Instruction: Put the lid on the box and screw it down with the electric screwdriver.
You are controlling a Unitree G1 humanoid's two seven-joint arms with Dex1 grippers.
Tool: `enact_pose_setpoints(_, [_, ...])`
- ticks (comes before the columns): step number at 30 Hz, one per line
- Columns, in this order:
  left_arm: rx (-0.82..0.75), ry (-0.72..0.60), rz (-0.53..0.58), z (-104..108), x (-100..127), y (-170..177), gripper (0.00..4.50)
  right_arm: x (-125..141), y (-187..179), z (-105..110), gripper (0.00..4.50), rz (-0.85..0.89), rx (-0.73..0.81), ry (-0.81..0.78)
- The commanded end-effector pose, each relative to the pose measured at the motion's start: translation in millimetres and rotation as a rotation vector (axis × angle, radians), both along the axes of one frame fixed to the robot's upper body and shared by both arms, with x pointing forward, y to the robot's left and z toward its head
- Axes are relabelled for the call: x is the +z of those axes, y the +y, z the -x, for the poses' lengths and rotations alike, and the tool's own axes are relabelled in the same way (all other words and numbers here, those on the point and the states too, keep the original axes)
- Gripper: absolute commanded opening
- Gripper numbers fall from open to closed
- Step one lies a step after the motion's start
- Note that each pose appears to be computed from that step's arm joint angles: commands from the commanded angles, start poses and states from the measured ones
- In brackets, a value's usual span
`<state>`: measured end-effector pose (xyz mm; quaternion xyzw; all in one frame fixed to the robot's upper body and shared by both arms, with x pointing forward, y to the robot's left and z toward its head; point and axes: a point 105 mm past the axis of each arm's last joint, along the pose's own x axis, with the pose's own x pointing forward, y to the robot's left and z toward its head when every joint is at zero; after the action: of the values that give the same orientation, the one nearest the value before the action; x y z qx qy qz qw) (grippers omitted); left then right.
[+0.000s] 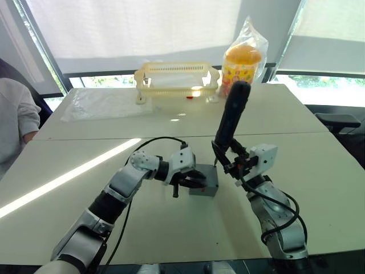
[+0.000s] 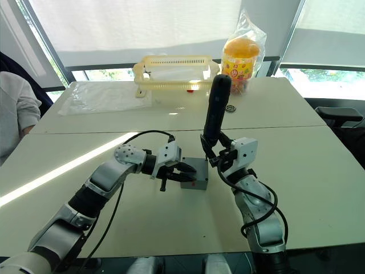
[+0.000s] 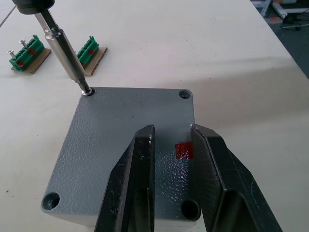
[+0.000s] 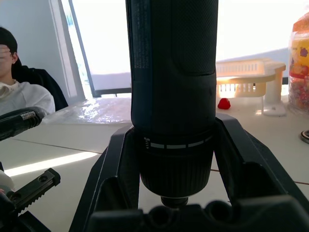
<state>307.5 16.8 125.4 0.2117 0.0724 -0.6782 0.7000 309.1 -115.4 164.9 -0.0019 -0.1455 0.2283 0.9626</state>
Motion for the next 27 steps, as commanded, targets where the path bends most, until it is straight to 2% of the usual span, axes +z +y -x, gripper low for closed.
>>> enact_pose_setpoints(1, [0.028, 0.019, -0.054, -1, -14, 5, 1.13, -29, -1, 0, 1.75, 0.028, 0.005, 0.111])
enact_pose_setpoints(27, [0.041, 0.017, -0.052, -1, -15, 6, 1.13, -54, 3, 4, 1.75, 0.086, 0.030, 0.174])
